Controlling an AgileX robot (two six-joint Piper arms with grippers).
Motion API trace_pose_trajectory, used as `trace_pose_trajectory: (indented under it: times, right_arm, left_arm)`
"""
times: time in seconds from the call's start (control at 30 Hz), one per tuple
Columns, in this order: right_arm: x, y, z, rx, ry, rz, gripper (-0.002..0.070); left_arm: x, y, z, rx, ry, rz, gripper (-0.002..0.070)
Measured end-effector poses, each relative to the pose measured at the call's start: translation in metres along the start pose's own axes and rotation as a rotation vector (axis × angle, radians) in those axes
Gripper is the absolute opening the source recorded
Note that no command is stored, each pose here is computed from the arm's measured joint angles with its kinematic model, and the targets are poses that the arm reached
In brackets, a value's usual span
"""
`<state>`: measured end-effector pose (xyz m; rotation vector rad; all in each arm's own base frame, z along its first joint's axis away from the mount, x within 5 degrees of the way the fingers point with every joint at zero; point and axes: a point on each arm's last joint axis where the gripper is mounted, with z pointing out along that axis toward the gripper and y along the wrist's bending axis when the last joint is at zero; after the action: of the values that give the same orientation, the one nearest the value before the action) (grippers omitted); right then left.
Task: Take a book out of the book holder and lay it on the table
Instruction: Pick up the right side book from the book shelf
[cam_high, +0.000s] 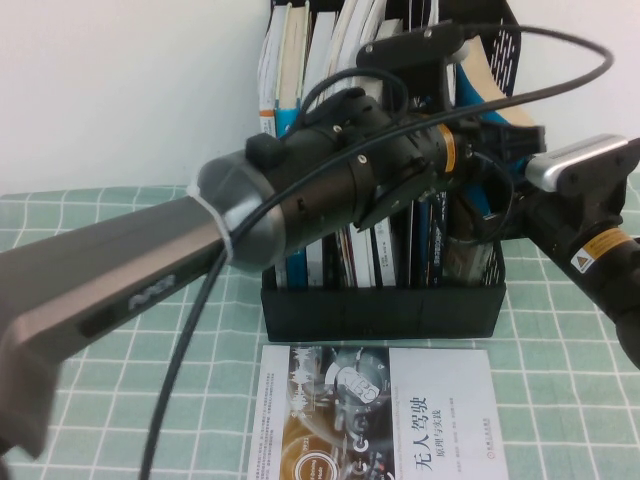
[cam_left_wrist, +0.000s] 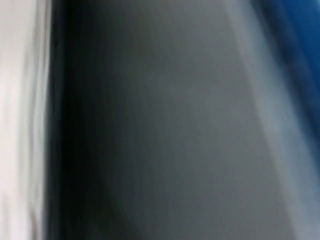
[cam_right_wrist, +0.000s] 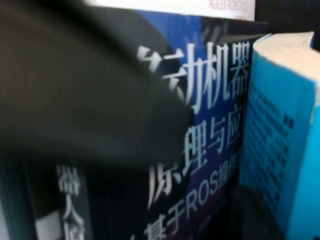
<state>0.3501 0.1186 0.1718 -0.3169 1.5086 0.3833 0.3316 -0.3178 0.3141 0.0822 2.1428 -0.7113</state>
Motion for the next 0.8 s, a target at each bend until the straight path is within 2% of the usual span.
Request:
trace_pose_trajectory:
  times: [0.2, 0.43, 0.67, 0.8]
  right_arm:
    - [-0.015, 0.001, -0.003, 0.011, 0.022, -0.057, 0.0198]
    - [-0.059, 0.004, -0.013, 0.037, -0.078, -0.095, 0.0198]
    - [-0.120, 0.004, -0.033, 0.084, -0.254, -0.161, 0.0198]
    - [-0.164, 0.011, -0.044, 0.053, -0.384, -0.251, 0.0198]
  left_arm:
    - [-0.032, -0.018, -0.046, 0.094, -0.117, 0.050, -0.0003]
    - [-0.068, -0.027, -0.119, 0.125, -0.241, 0.159, -0.0003]
    - [-0.085, -0.024, -0.176, 0.088, -0.289, 0.228, -0.0003]
    - [-0.089, -0.018, -0.206, 0.045, -0.280, 0.287, -0.0003]
